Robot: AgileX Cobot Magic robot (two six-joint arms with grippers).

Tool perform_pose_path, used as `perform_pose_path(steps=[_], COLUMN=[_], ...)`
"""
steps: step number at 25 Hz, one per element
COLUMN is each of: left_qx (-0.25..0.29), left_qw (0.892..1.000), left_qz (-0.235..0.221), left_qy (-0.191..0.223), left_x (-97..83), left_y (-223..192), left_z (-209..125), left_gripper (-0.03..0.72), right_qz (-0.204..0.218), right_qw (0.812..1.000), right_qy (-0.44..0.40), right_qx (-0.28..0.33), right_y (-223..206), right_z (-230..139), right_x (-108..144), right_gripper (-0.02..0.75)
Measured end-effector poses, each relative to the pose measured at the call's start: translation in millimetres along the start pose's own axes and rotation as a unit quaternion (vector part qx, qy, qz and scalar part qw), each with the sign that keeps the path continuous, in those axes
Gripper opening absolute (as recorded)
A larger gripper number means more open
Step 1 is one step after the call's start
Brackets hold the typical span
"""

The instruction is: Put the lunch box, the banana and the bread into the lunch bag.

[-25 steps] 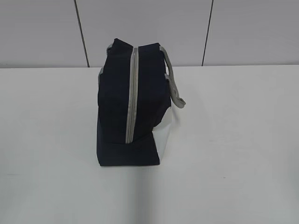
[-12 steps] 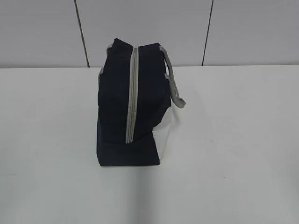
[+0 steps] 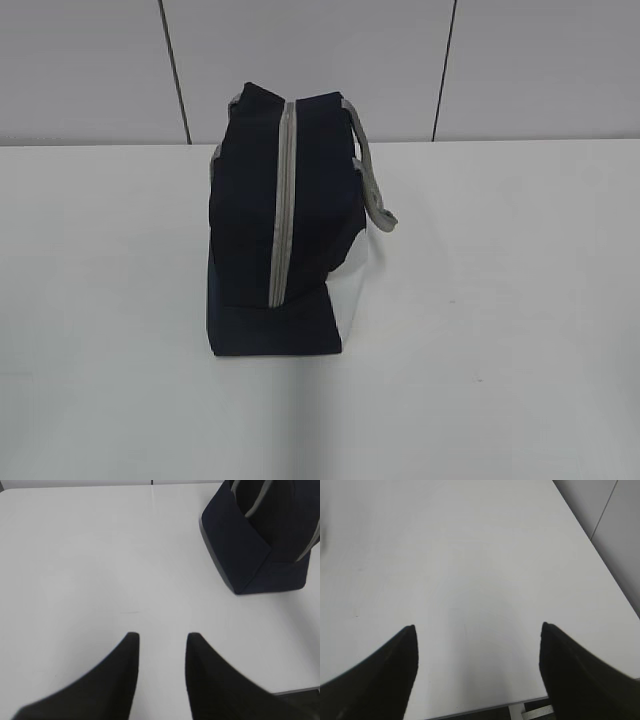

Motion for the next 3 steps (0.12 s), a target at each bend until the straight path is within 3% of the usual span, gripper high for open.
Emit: perform_pose_path(steps=[3], left_qx=[0.0], left_qw=[1.0], left_qz=[0.0], left_qy=[0.0], left_x=[0.0], left_y=[0.0], left_z=[0.0], left_gripper=[0.242], right_qz=[0.0], right_qw=[1.0], right_qy=[0.0], right_qx=[0.0], right_y=[0.0], right_z=[0.0], right_x=[0.0], right_gripper=[0.56])
Point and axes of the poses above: a point on each arm's last joint axis where the gripper is mounted, y pointing back along that axis away from the gripper, x along the wrist's bending axis when the last joint is at zero, z = x × y, the point moved 6 cm from there along -y, pointing out along that axis toward the gripper, and after that the axes turned 8 degrees about -y, right-handed, at the moved point
